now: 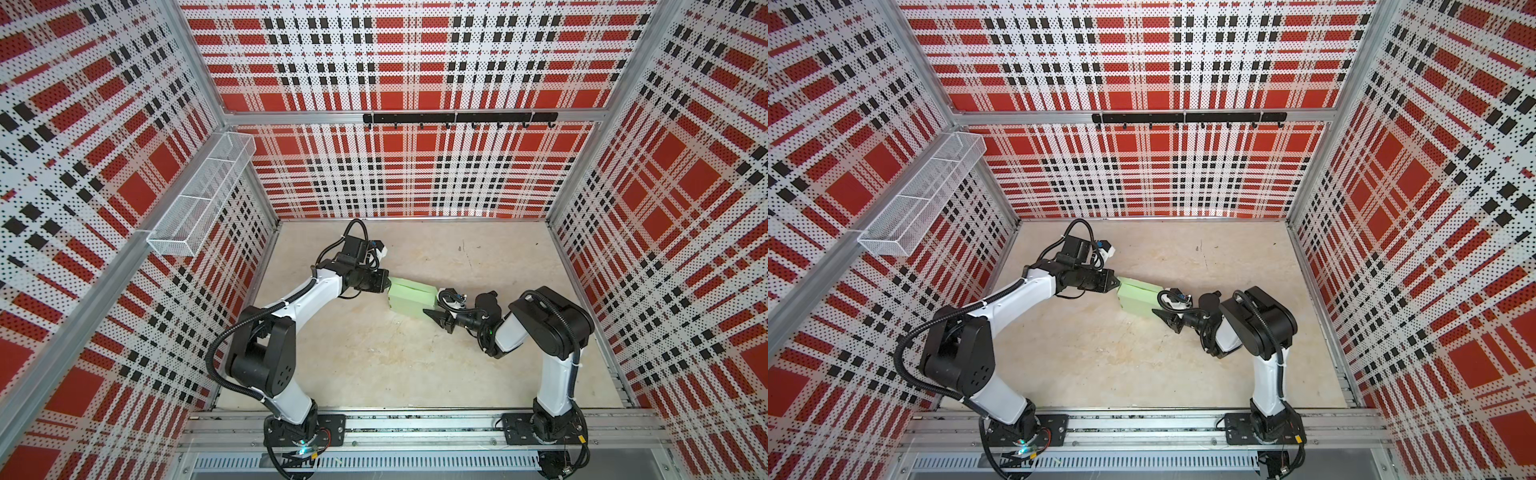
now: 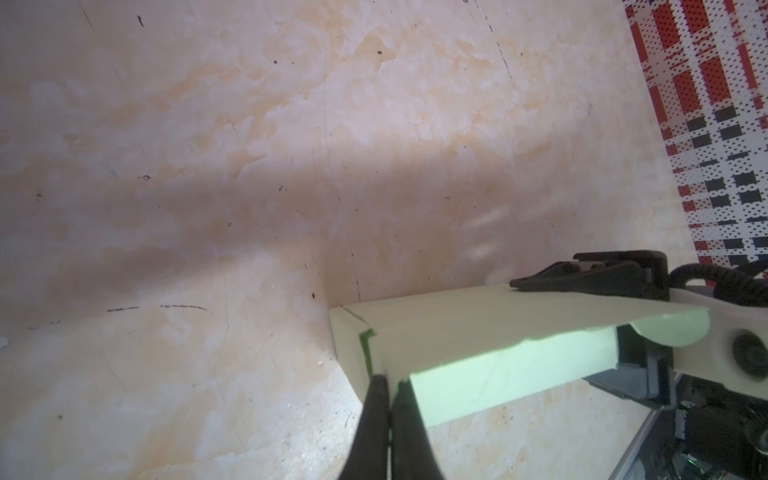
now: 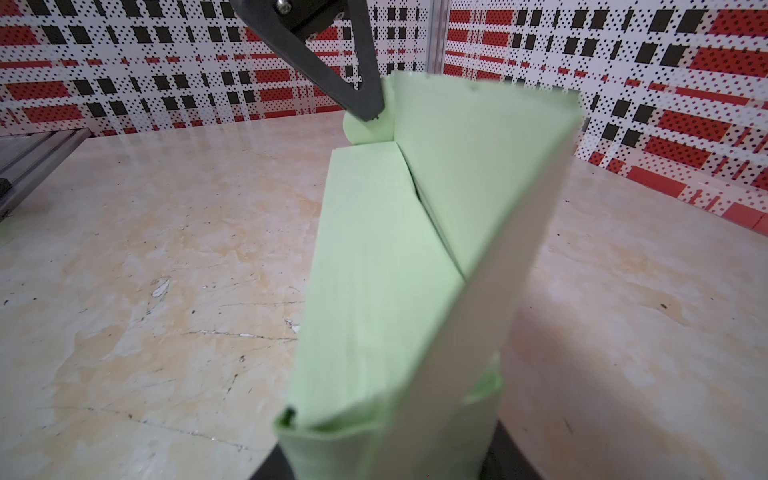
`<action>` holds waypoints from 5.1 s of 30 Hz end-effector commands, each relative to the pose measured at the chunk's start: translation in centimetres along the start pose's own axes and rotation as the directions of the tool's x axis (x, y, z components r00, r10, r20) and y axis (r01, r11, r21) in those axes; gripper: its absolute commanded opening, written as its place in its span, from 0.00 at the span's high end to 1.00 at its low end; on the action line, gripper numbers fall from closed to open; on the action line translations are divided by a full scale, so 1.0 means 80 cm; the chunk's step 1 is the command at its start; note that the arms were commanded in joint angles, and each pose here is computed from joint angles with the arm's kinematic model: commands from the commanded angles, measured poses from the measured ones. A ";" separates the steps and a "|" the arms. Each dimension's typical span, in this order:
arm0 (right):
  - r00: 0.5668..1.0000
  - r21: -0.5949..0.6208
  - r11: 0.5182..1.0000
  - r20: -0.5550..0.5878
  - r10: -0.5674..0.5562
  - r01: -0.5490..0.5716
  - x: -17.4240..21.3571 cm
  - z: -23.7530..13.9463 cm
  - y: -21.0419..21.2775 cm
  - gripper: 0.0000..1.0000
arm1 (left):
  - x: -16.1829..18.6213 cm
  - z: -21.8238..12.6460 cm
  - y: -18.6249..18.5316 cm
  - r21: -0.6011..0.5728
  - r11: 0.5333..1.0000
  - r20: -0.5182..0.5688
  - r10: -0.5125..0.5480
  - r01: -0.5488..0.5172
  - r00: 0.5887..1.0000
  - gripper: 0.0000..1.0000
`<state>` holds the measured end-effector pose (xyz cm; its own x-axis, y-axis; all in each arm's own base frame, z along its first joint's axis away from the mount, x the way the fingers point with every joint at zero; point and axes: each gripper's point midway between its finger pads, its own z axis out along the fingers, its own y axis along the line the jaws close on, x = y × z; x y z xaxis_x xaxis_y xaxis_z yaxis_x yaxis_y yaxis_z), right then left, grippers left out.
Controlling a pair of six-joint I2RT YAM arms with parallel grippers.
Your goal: Fold the paper box
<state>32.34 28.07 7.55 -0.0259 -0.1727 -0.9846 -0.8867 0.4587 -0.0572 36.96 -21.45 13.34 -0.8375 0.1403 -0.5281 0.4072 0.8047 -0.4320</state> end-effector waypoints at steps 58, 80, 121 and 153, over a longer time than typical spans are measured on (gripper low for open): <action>0.993 0.322 0.943 0.103 0.060 -0.090 -0.046 -0.082 -0.026 0.19 | 0.047 0.031 -0.018 -0.049 0.990 -0.045 0.129 -0.131 0.991 0.98; 0.861 0.497 0.783 -0.128 0.493 -0.374 -0.125 -0.174 -0.004 0.42 | 0.045 0.035 -0.022 -0.059 0.990 -0.049 0.128 -0.131 0.991 0.97; 0.635 0.604 0.654 -0.294 0.714 -0.455 -0.131 -0.082 0.006 0.89 | 0.046 0.035 -0.024 -0.061 0.989 -0.049 0.132 -0.135 0.990 0.97; 0.601 0.670 0.558 -0.205 0.773 -0.489 -0.083 -0.092 0.003 1.00 | 0.050 0.046 -0.041 -0.055 0.988 -0.069 0.142 -0.146 0.988 0.97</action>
<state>28.85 22.64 15.42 -0.8068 0.0294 -0.5902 -0.1863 0.9351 0.3014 35.60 -25.57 12.58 -0.7341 0.2500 -0.6313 0.5255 0.7981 -0.2949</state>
